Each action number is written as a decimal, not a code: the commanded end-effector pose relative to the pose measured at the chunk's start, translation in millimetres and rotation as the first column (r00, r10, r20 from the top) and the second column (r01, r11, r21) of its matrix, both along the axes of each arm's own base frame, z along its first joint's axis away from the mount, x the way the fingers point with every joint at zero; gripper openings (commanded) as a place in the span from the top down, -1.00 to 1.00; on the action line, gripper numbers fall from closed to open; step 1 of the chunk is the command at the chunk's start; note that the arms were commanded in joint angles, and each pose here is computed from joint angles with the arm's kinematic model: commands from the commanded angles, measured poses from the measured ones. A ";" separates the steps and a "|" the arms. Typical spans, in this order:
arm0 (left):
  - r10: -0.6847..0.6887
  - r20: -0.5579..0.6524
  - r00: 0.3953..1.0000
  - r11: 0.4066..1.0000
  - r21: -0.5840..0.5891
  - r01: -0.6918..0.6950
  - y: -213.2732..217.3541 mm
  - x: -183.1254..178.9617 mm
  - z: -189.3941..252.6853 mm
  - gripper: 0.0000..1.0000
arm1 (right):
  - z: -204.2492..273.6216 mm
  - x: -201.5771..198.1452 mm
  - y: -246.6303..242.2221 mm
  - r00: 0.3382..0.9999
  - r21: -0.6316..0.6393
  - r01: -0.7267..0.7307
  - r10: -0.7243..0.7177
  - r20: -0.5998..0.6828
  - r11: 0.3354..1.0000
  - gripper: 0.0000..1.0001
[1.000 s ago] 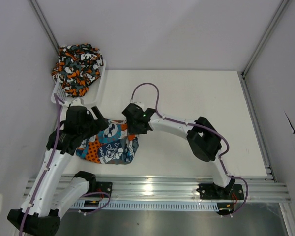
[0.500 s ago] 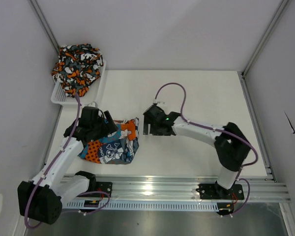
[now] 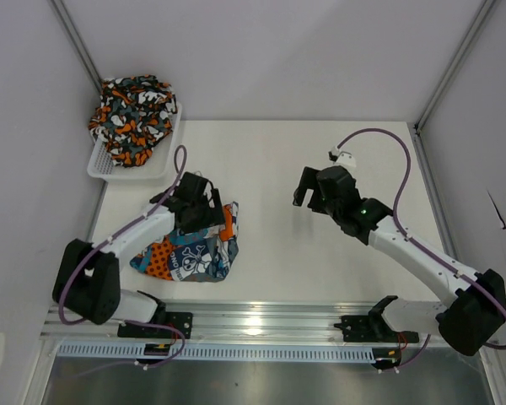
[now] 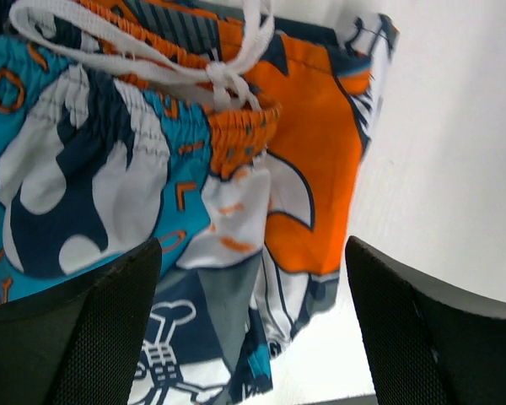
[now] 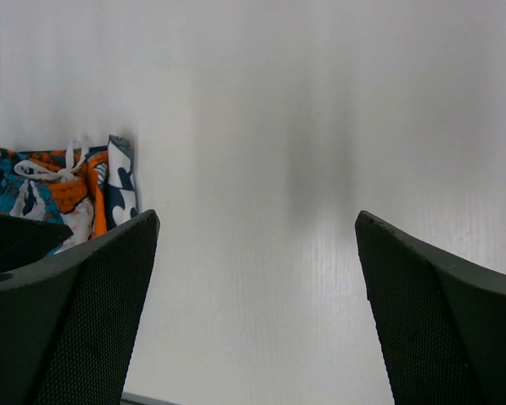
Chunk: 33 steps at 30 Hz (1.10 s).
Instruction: Fold and stack the shorts
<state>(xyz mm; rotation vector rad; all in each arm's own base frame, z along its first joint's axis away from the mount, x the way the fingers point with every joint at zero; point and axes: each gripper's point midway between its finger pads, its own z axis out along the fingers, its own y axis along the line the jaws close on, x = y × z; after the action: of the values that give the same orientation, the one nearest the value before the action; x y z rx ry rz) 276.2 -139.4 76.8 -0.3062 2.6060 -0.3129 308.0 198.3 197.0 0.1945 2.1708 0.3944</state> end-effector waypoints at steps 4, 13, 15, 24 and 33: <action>0.018 -0.048 0.999 0.997 0.071 -0.015 -5.9 33.1 -14.5 -0.80 | 15.9 8.4 -22.8 0.997 0.008 0.001 -0.001 0.081 1.000 -0.99; 0.045 -0.183 0.982 0.989 0.147 -0.018 14.4 7.0 -57.1 -0.75 | 13.1 10.0 -31.4 0.996 0.035 -0.013 0.010 0.092 0.999 -0.99; 0.088 -0.204 0.975 0.979 0.199 -0.047 31.4 4.0 -59.0 -0.77 | 13.0 10.9 -30.7 0.995 0.038 -0.027 0.024 0.092 0.999 -0.99; 0.178 -0.305 0.936 0.969 0.221 -0.112 67.8 -13.6 -81.9 -0.75 | 3.1 20.0 -31.5 0.993 0.073 -0.070 0.062 0.101 0.995 -0.99; 0.278 -0.272 0.921 0.942 0.267 -0.205 109.4 -9.7 -77.1 -0.74 | -10.6 11.7 -30.6 0.990 0.113 -0.099 0.086 0.114 0.989 -0.99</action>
<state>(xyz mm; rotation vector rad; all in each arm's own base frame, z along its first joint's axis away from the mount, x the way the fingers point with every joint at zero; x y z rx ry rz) 291.4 -53.9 16.1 -0.6209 2.7517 -0.0143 317.0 164.2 165.9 0.1604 2.1470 0.5180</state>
